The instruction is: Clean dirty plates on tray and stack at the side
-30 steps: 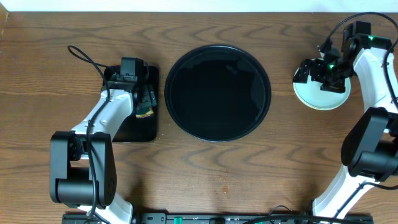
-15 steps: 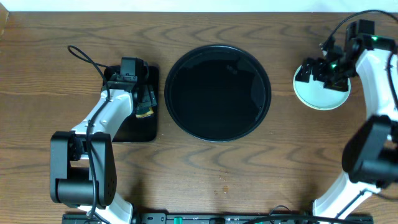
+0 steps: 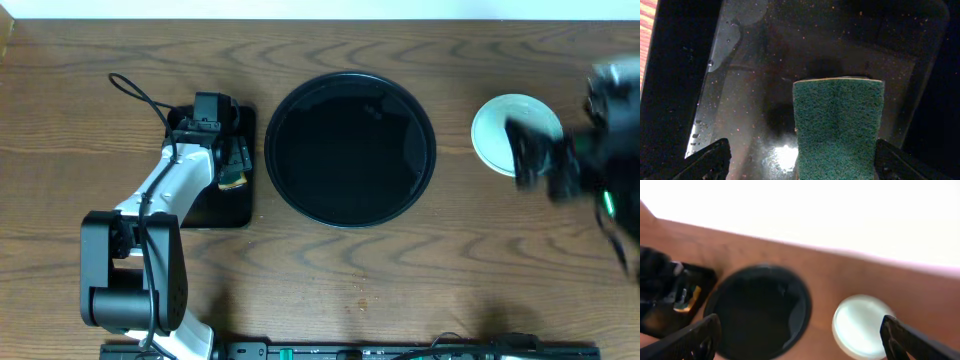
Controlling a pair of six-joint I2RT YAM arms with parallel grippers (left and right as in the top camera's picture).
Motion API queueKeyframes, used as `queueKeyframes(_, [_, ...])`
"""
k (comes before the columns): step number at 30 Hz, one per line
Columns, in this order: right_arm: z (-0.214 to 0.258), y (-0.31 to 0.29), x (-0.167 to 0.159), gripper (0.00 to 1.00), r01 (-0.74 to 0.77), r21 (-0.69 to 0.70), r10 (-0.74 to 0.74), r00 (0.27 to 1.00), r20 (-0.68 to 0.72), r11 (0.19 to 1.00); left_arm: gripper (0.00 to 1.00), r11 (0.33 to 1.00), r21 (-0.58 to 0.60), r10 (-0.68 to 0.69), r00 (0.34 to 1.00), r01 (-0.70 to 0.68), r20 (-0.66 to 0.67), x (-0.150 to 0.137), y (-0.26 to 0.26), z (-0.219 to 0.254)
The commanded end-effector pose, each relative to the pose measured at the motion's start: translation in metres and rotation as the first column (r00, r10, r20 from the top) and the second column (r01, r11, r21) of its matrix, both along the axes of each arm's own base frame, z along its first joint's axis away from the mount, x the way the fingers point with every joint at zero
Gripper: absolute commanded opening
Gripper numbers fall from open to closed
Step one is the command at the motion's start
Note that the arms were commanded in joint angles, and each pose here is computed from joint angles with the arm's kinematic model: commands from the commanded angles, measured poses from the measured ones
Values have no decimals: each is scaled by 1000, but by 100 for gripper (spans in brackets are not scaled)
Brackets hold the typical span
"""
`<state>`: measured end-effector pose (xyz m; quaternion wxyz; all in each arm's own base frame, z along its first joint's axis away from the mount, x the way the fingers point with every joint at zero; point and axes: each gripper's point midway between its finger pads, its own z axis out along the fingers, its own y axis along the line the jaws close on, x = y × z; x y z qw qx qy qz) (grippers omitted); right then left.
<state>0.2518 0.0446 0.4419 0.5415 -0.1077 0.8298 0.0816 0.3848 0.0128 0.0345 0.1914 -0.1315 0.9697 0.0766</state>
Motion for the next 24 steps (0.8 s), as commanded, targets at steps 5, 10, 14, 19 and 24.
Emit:
queueKeyframes(5, [37,-12,-100,99,30,-192,30,953,300,981,90,1000,21,2,1000,-2,17,0,5,7])
queueKeyframes(10, [10,-17,-132,99,70,-239,37,910,413,968,90,1000,21,2,1000,-2,16,0,5,7])
queueKeyframes(14, [-24,-21,-129,99,123,-250,22,860,510,960,90,1000,21,2,1000,-2,16,0,5,7])
queueKeyframes(19, [-76,-13,-96,99,113,-241,52,808,587,964,90,1000,21,2,1000,-2,17,0,5,7])
queueKeyframes(24, [-120,7,-59,99,34,-252,150,723,675,967,90,1000,21,2,1000,-2,17,0,5,7])
